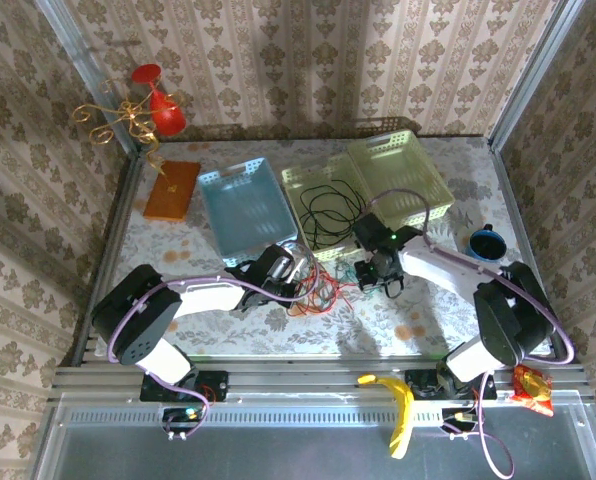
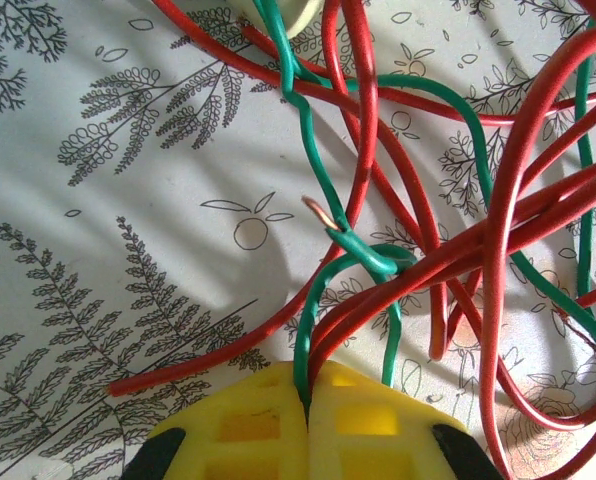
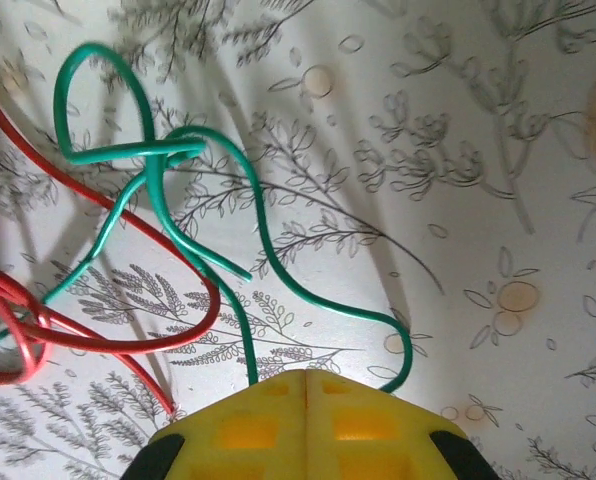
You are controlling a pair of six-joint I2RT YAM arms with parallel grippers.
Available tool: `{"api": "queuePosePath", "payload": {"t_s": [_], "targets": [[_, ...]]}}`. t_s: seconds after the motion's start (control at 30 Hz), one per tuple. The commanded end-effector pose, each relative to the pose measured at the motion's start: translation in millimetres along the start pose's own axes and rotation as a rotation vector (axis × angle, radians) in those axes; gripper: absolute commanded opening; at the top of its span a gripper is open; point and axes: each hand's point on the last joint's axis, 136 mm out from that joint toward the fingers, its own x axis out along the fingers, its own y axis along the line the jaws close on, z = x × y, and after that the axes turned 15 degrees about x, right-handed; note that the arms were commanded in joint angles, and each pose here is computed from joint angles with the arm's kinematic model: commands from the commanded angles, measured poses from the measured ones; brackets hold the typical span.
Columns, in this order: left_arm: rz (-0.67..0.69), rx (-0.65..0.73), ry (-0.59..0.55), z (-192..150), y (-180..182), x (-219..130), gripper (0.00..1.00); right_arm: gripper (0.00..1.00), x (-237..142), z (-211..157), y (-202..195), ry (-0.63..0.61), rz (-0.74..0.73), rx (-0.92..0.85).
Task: Untangle the cables
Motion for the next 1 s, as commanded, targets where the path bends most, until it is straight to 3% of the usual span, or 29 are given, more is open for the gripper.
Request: {"api": "queuePosePath", "payload": {"t_s": [0.0,0.2,0.37,0.97], "targets": [[-0.021,0.020,0.115,-29.6,-2.7,5.8,0.00,0.00,-9.8,0.6,-2.6,0.020,0.087,0.065],[-0.022,0.013,0.119,-30.6,-2.7,7.6,0.00,0.00,-26.2,22.4,-23.6,-0.071,0.065,0.131],[-0.022,0.015,0.119,-29.2,-3.2,7.9,0.00,0.00,-31.3,35.4,-14.3,-0.126,0.090,0.120],[-0.011,0.039,0.137,-26.4,-4.9,8.1,0.00,0.00,-13.0,44.9,21.7,-0.184,-0.138,-0.181]]}}
